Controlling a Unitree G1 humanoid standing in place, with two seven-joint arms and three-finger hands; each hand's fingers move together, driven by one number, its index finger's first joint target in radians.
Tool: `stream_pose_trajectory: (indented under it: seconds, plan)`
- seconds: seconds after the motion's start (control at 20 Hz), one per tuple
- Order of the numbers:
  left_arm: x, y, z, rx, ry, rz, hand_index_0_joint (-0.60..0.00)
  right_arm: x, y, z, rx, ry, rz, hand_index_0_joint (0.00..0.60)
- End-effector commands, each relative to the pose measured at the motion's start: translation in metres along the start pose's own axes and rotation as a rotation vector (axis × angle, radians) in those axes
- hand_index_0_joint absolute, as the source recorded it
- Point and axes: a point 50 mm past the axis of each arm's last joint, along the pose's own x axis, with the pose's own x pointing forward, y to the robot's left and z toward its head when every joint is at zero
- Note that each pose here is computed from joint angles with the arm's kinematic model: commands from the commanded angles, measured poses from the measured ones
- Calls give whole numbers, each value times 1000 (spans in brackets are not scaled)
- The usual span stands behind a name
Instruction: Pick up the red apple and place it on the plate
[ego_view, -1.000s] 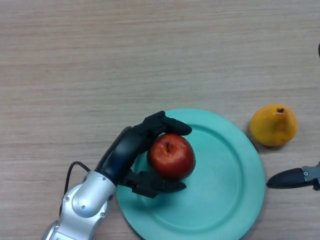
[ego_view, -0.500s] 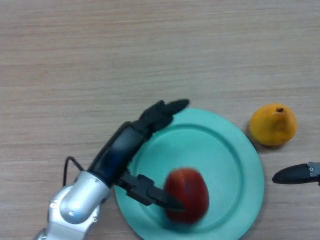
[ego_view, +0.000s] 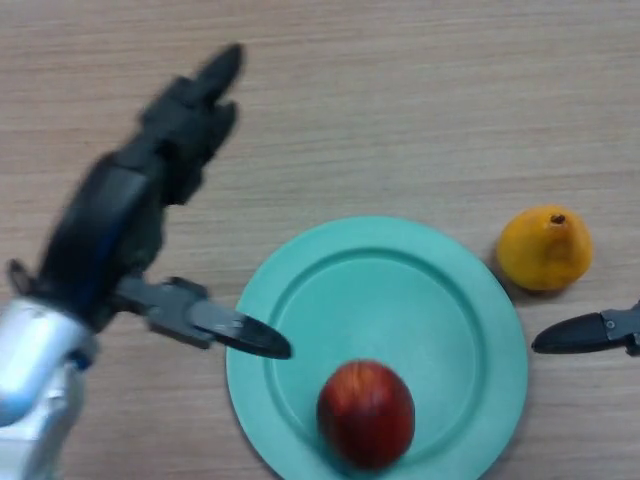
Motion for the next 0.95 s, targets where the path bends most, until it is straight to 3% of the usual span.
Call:
stream_pose_trajectory:
  seconds: [0.05, 0.3, 0.55, 0.95]
  plan:
    - [-11, 11, 38, 52, -193, 60, 0, -3, -3, 28, -53, -167, -5, 0]
    - [-25, 27, 57, 20, -262, 95, 0, -6, 3, 41, -20, -191, 32, 0]
    - [-27, 35, 61, 69, -332, 163, 0, -8, 1, 39, -26, -203, 33, 0]
    - [-29, 30, 62, 127, -324, 179, 0, -12, 10, 38, -14, -186, 81, 0]
